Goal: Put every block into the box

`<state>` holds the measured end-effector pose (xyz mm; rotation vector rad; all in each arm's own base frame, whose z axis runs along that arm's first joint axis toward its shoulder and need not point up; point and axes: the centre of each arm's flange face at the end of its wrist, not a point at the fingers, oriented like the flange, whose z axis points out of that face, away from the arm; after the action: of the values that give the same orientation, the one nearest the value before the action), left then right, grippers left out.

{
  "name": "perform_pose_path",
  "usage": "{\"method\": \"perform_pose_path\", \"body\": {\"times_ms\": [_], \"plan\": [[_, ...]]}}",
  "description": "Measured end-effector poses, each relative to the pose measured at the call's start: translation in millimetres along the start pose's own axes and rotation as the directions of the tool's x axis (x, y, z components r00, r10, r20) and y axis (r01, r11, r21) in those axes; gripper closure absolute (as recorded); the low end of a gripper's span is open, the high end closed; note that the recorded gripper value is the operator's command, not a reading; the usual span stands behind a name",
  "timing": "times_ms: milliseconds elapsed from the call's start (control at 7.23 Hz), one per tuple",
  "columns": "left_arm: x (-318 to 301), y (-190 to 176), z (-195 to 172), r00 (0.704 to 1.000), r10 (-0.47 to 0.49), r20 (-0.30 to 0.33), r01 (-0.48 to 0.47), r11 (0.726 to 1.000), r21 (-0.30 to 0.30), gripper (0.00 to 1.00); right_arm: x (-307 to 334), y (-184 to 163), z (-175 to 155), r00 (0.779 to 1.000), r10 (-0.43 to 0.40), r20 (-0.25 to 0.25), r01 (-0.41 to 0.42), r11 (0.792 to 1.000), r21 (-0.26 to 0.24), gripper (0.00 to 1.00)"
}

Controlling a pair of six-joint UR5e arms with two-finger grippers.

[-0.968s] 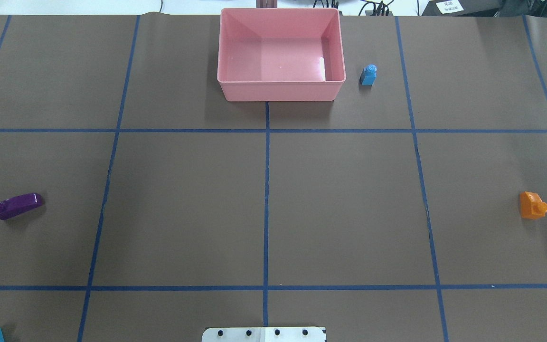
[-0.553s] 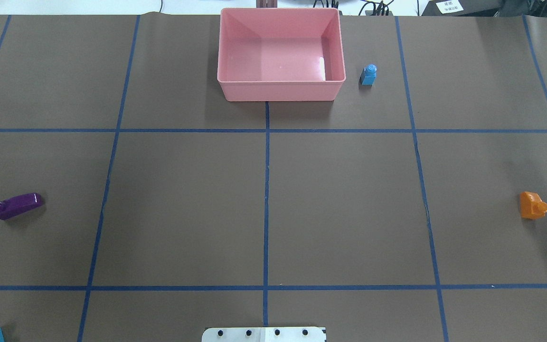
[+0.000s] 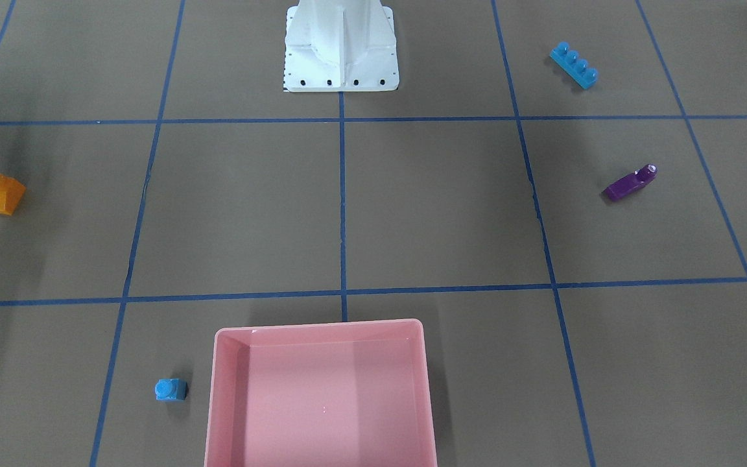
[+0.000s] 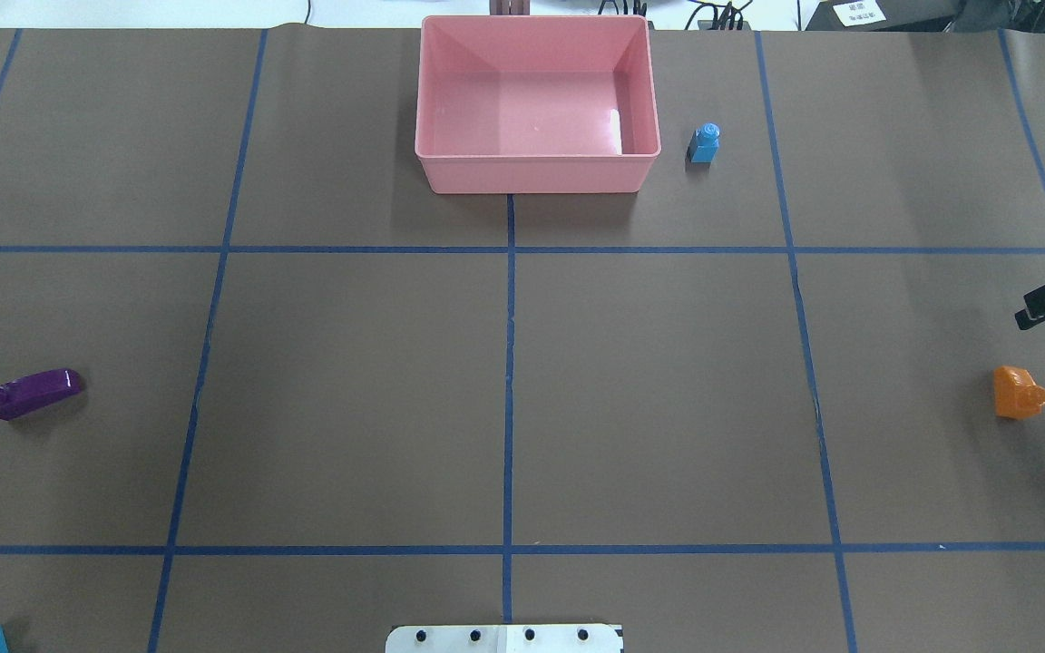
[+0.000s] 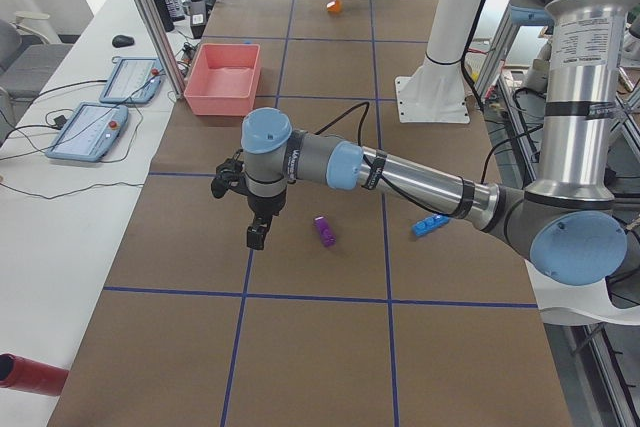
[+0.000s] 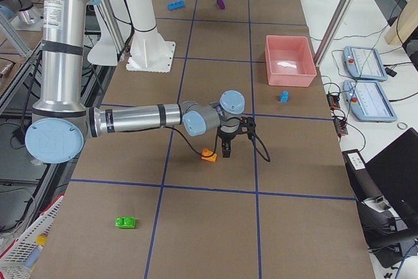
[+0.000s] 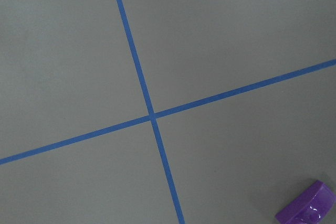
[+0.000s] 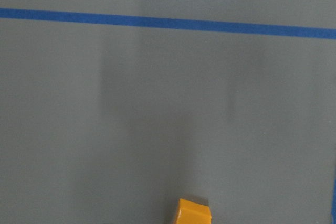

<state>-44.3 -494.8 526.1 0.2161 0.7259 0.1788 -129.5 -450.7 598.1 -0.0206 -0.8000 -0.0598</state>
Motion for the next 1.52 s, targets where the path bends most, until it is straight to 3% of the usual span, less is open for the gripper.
{"method": "perform_pose_path", "body": {"times_ms": [553,691,829,968,1244,1521], "plan": [[4,-1,0,1.0,-0.001,-0.025,0.001,1.0,0.003,0.0,-9,20,62,0.999,-0.01,-0.031,0.006,0.994,-0.113,0.01],[4,-2,-1,1.0,0.0,-0.027,0.0,1.0,0.004,0.0,-8,27,70,0.999,-0.013,-0.038,0.008,0.991,-0.135,0.25],[4,-3,-1,1.0,0.001,-0.027,0.0,1.0,0.005,0.0,-7,32,76,0.999,-0.014,-0.043,0.007,0.988,-0.151,0.94],[5,-4,-2,1.0,0.002,-0.028,-0.002,1.0,0.007,0.0,-6,35,79,0.999,-0.012,-0.047,0.004,0.987,-0.16,1.0],[6,-5,-3,1.0,0.001,-0.029,-0.001,1.0,0.01,0.0,-5,37,79,0.999,-0.01,-0.047,0.002,0.986,-0.165,1.0],[13,-6,-1,0.999,-0.012,-0.039,0.012,1.0,0.006,0.0,-5,30,58,1.0,-0.003,-0.026,0.0,0.992,-0.124,1.0]]}}
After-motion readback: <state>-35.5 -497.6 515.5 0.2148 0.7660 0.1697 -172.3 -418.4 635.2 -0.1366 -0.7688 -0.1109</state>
